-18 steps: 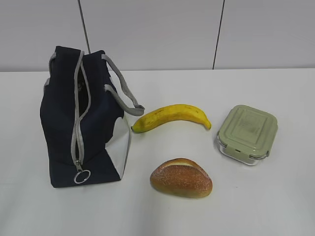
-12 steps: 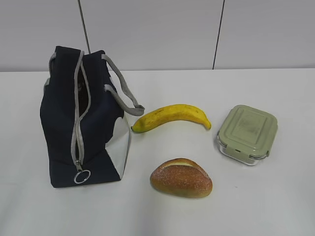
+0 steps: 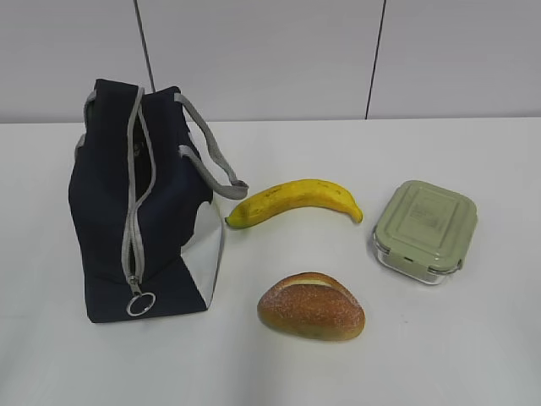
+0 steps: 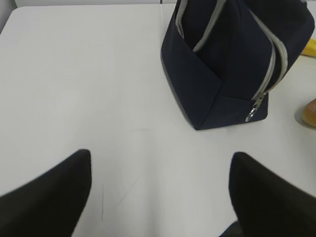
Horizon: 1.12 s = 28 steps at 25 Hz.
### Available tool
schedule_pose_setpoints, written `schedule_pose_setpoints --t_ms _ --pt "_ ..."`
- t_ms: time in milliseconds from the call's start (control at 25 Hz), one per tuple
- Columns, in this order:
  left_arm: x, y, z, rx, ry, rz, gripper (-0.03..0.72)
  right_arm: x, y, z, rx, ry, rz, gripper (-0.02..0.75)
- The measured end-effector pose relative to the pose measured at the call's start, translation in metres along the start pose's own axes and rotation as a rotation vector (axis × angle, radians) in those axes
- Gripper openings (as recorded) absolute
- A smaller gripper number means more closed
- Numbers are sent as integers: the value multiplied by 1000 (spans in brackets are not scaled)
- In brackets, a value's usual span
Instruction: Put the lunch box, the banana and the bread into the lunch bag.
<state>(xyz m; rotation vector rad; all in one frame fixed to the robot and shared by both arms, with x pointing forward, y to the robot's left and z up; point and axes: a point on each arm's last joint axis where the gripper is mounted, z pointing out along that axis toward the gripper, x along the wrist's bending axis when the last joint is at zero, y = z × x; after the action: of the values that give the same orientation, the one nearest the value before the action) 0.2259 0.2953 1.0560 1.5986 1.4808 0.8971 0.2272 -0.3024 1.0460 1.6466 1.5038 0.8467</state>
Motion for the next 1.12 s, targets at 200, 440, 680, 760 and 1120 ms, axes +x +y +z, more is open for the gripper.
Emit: schedule_pose_setpoints --t_ms 200,440,680,760,1120 --pt "0 28 -7 -19 -6 -4 560 0 0 0 0 0 0 529" --pt "-8 90 10 65 -122 -83 545 0 0 0 0 0 0 530" --pt "-16 147 52 188 -256 -200 529 0 0 0 0 0 0 530" --pt "-15 164 70 226 -271 -222 516 0 0 0 0 0 0 530" --pt "-10 204 178 478 -291 -288 497 0 0 0 0 0 0 530"
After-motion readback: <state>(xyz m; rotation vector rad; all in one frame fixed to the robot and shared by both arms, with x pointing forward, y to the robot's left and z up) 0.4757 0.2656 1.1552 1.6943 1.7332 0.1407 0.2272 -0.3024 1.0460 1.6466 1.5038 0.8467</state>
